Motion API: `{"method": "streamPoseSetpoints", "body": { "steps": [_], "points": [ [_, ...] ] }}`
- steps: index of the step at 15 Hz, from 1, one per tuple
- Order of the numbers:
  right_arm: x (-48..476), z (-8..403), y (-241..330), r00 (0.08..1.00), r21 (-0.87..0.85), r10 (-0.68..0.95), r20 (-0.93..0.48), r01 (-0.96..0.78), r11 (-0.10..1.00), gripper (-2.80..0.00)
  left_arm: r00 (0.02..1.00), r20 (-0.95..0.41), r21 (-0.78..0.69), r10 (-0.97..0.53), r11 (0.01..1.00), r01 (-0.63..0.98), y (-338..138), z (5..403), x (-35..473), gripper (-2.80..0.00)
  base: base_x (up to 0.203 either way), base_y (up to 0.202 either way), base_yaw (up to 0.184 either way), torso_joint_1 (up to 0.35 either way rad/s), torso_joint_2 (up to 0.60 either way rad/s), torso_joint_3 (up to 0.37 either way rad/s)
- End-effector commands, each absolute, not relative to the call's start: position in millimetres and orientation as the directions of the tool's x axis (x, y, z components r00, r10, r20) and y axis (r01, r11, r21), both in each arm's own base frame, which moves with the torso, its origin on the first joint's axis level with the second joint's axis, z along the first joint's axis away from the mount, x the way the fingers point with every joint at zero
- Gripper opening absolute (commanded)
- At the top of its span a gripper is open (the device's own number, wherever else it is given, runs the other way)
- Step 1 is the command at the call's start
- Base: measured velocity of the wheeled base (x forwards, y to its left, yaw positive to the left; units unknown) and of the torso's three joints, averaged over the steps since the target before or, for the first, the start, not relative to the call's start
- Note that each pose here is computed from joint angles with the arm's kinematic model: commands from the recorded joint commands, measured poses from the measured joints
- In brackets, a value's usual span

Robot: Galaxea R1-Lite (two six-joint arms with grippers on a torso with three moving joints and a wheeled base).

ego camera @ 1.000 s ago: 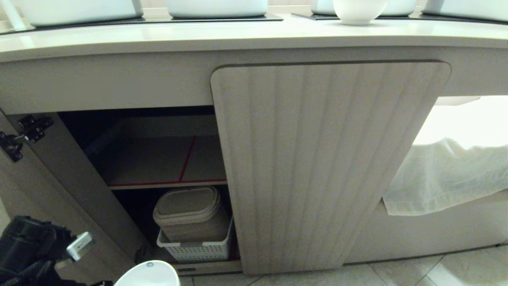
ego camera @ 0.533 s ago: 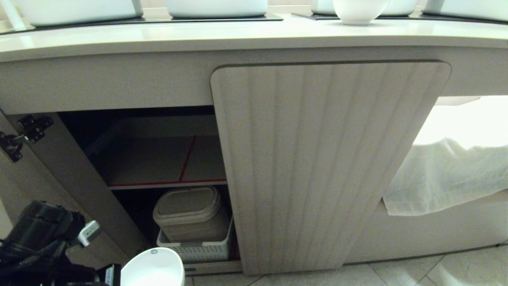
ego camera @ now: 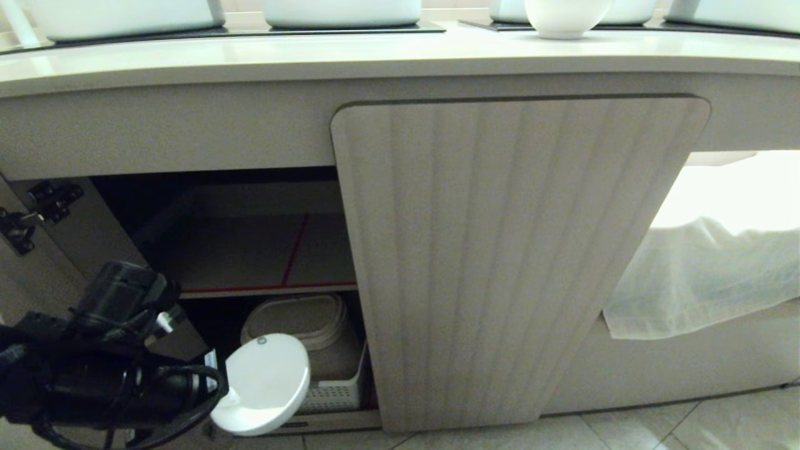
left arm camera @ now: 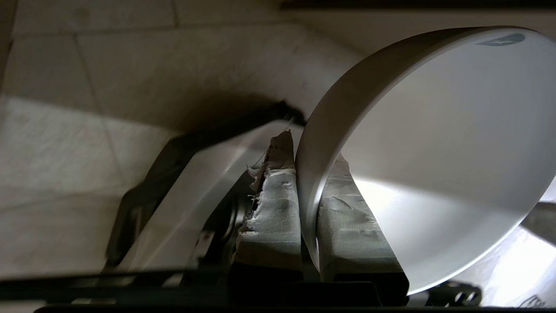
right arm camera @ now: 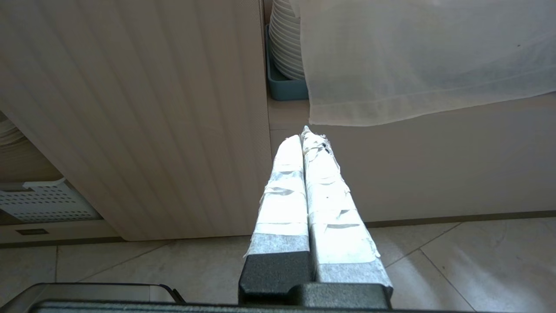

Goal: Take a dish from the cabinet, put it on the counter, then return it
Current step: Put it back into the cabinet

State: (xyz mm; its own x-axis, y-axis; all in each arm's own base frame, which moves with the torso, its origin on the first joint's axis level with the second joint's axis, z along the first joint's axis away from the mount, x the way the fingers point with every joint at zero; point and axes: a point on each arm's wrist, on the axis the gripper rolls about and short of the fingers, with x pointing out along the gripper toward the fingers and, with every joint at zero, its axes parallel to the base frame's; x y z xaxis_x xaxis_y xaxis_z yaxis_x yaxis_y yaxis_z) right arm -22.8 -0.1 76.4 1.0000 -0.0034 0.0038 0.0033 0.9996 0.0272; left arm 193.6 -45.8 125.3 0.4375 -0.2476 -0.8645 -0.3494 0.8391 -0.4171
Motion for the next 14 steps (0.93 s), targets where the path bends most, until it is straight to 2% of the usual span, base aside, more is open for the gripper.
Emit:
{"method": "streamPoseSetpoints", "body": {
  "steps": [1,6,14],
  "points": [
    [-23,76,0,1.0,0.028,-0.003,0.005,0.003,1.0,-2.8,0.429,-0.869,-0.416,-0.246,0.833,-0.365,-49,113,211,-2.8,0.0,0.0,0.0,0.0,0.0,0.0],
    [-23,76,0,1.0,0.028,-0.003,0.005,0.003,1.0,-2.8,0.433,-0.874,-0.409,-0.22,0.815,-0.41,-46,96,234,-2.8,0.0,0.0,0.0,0.0,0.0,0.0],
    [-23,76,0,1.0,0.028,-0.003,0.005,0.003,1.0,-2.8,0.499,-0.842,-0.467,-0.205,0.739,-0.484,-42,104,278,-2.8,0.0,0.0,0.0,0.0,0.0,0.0]
  ]
}}
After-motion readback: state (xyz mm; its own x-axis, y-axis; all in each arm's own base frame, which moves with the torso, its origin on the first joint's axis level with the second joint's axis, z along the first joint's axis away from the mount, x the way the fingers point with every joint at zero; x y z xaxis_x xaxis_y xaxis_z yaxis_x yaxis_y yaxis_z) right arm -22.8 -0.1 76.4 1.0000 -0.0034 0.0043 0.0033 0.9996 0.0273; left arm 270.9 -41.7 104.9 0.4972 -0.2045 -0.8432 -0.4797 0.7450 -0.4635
